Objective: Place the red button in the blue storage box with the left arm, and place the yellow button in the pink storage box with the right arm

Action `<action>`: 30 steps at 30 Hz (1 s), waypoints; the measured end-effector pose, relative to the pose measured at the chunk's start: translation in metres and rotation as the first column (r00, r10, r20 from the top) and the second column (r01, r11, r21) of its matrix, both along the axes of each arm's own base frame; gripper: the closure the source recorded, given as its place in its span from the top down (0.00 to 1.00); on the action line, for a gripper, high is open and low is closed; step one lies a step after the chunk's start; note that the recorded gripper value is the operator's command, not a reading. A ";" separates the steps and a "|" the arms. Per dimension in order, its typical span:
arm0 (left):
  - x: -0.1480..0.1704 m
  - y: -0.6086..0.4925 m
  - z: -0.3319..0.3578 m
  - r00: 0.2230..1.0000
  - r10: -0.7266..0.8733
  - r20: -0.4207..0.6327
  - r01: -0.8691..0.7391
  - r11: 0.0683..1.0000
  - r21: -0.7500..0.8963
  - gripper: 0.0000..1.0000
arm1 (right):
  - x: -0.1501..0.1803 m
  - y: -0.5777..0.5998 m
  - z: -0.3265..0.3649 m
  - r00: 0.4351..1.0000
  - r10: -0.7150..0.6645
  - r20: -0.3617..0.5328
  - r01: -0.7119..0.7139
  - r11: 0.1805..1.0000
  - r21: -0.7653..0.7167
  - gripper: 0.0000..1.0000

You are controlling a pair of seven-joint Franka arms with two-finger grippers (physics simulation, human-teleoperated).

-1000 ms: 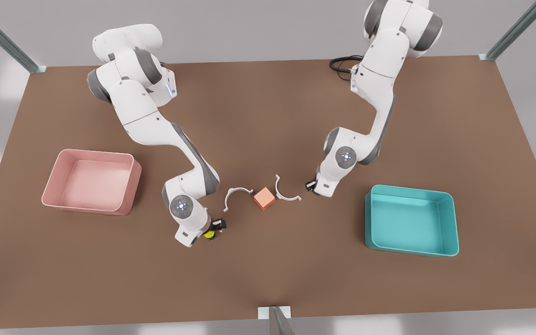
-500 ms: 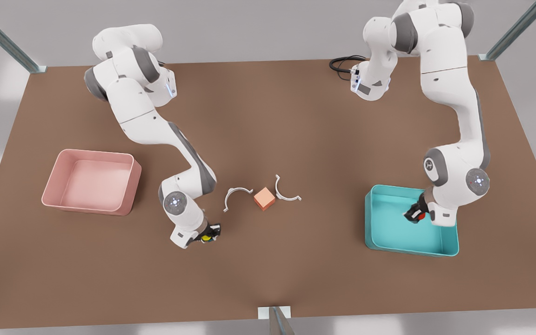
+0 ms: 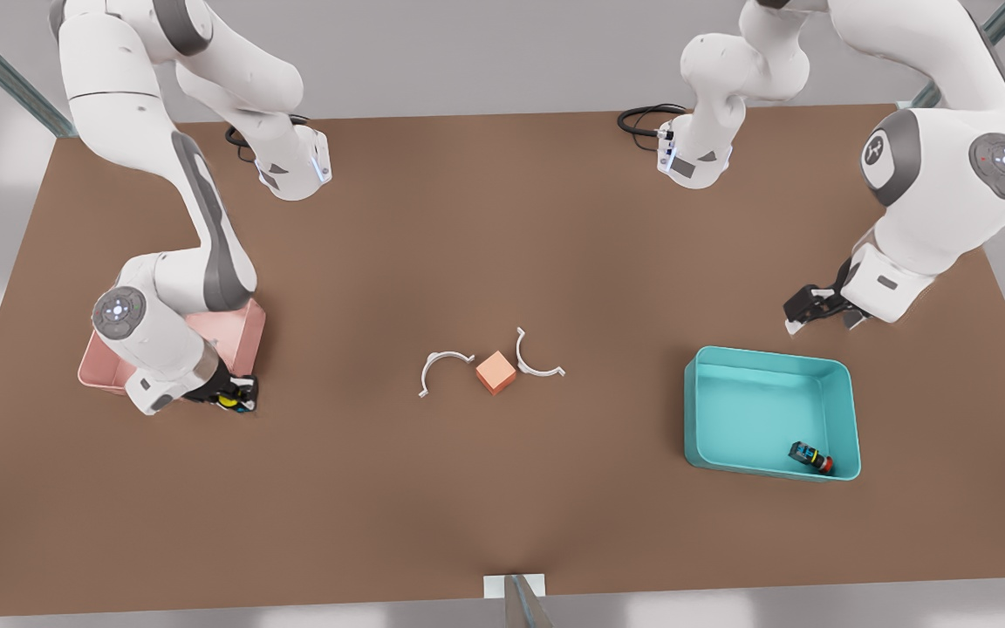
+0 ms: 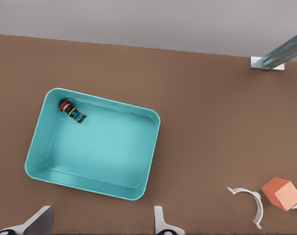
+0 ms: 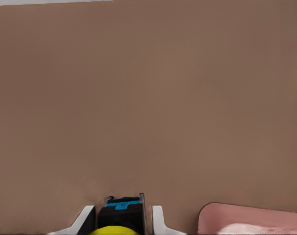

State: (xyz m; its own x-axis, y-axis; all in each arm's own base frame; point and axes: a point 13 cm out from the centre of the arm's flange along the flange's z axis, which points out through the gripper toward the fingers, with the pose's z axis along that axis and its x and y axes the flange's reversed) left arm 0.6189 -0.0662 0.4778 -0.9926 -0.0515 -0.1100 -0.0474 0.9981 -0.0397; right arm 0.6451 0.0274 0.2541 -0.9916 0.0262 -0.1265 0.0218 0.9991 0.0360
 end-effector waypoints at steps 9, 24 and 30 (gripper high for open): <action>-0.026 -0.015 -0.009 0.990 -0.099 -0.097 0.105 0.993 0.062 1.00 | -0.088 -0.155 -0.007 0.988 -0.093 -0.126 0.087 0.995 -0.049 0.53; -0.035 -0.014 -0.012 0.981 -0.136 -0.139 0.146 0.987 0.066 1.00 | 0.036 0.009 0.161 0.946 0.317 0.061 -0.309 0.944 -0.113 1.00; -0.036 -0.014 -0.013 0.979 -0.145 -0.143 0.155 0.986 0.065 1.00 | -0.028 0.090 0.222 0.936 0.353 -0.007 -0.349 0.923 -0.162 1.00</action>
